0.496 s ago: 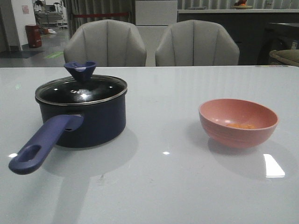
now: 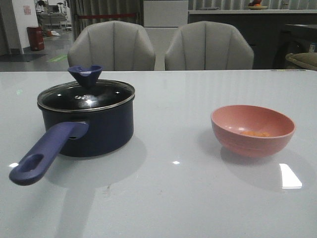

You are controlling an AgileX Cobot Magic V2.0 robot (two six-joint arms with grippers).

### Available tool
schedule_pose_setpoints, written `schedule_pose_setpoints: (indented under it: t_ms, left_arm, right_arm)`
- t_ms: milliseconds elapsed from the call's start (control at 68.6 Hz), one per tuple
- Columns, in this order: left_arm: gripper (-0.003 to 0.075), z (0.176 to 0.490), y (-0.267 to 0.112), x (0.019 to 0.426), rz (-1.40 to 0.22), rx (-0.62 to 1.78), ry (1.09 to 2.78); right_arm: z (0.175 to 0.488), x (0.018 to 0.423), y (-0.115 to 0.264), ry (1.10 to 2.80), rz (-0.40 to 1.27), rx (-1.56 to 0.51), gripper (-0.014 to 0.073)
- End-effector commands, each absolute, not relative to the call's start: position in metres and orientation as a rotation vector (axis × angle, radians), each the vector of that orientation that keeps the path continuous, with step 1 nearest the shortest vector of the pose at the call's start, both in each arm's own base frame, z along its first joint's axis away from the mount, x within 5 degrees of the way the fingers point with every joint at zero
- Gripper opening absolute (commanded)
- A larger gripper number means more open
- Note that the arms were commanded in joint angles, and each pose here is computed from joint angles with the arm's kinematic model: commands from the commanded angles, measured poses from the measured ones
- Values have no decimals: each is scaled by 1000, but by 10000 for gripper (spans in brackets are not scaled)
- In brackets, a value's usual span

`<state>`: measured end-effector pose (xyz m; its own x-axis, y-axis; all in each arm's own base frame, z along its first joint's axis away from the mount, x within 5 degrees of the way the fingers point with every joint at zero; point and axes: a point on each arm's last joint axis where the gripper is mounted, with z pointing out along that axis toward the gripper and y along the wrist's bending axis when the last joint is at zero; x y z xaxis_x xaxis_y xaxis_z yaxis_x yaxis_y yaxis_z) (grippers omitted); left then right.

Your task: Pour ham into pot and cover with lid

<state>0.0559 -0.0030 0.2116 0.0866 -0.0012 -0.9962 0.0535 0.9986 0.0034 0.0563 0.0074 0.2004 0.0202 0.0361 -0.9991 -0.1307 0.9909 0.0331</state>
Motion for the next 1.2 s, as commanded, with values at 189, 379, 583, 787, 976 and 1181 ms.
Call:
schedule_pose_setpoints:
  t_ms: [189,379,583,787,976,1181]
  left_arm:
    - [120,213,-2,55,-41,33,1407]
    - [120,217,-2,54,-40,30,1362]
    - [120,253,-1,44,-52,6,1158]
    - [120,300,-3,41,-98,6,1352]
    - [120,320,-6,56,-114,21,1583]
    - [120,318,-7,71,-113,19,1641]
  right_arm:
    - [211,54,7,1436,120,-70,150]
    - [211,54,7,1436,120,-70,150]
    - [211,54,7,1436,120,-70,150]
    - [211,54,7,1436,120,-70,150]
    - [211,54,7,1436,120,-70,150]
    - [211,54,7,1436,120,-70,150]
